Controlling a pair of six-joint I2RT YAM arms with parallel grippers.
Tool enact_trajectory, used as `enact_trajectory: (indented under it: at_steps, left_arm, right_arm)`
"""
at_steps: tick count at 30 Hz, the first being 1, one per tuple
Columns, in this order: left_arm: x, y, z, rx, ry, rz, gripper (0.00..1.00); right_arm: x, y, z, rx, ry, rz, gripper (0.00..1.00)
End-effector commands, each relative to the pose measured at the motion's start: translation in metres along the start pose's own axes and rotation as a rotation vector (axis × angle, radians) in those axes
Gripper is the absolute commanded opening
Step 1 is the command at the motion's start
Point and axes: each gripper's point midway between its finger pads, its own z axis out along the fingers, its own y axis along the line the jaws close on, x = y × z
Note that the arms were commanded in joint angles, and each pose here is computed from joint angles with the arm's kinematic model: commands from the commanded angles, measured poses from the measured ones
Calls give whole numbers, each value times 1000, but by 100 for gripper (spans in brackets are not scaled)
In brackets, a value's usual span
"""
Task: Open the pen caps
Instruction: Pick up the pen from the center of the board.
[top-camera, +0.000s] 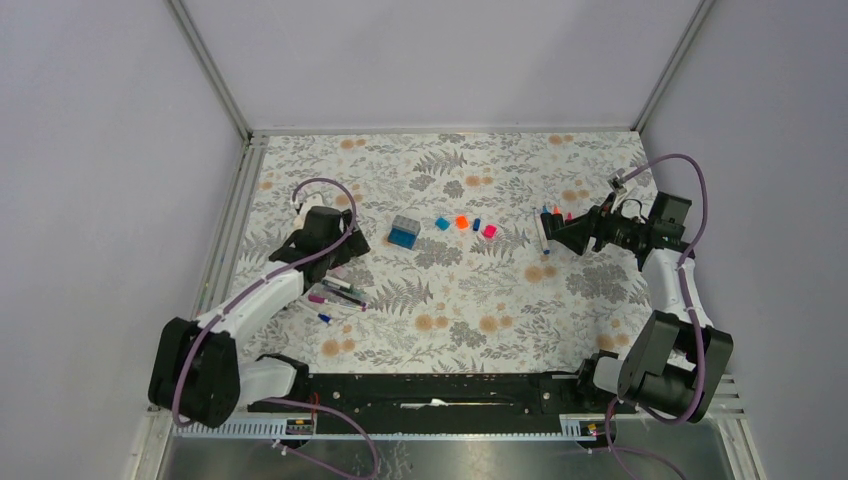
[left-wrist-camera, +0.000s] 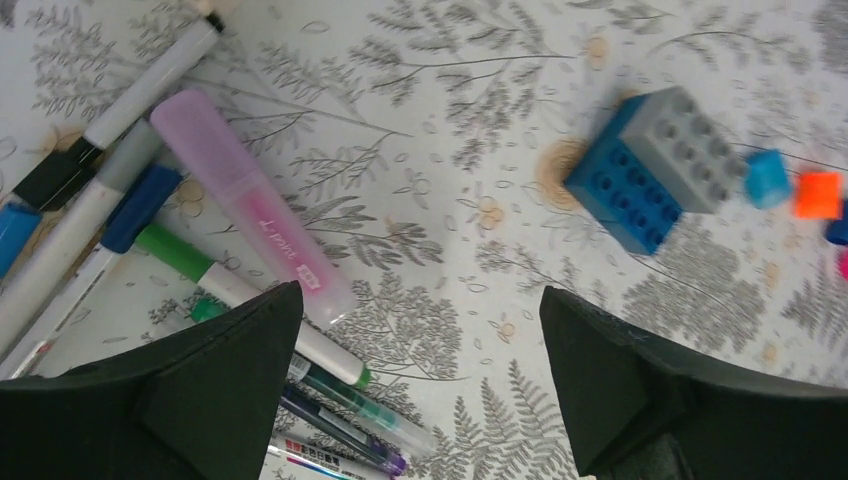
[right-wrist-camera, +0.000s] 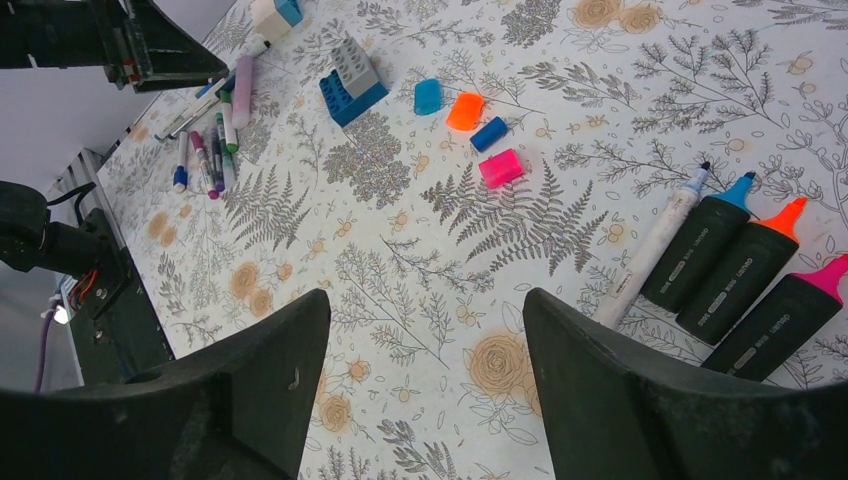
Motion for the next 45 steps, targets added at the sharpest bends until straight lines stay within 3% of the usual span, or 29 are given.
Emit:
enact_trajectory:
  at_steps: [1,8,16,32,45]
  left_arm:
    - [-13,18,12,-159,-9,-113,97]
    - [-12,35,27,-337,28,-180,77]
    - [-9,56,31,-488,30,-206,75]
    - [4,56,52,-491,87,-195,65]
    - [14,55,62,-485,125,-195,64]
  right_arm:
    - [-4,3,1,-30,-22,-18,77]
    - [-3,3,1,-32,-20,-9,77]
    - [-1,2,1,-34,-18,-1,77]
    - [2,1,2,-31,-13,6,77]
    - [3,1,2,-29,-13,6,77]
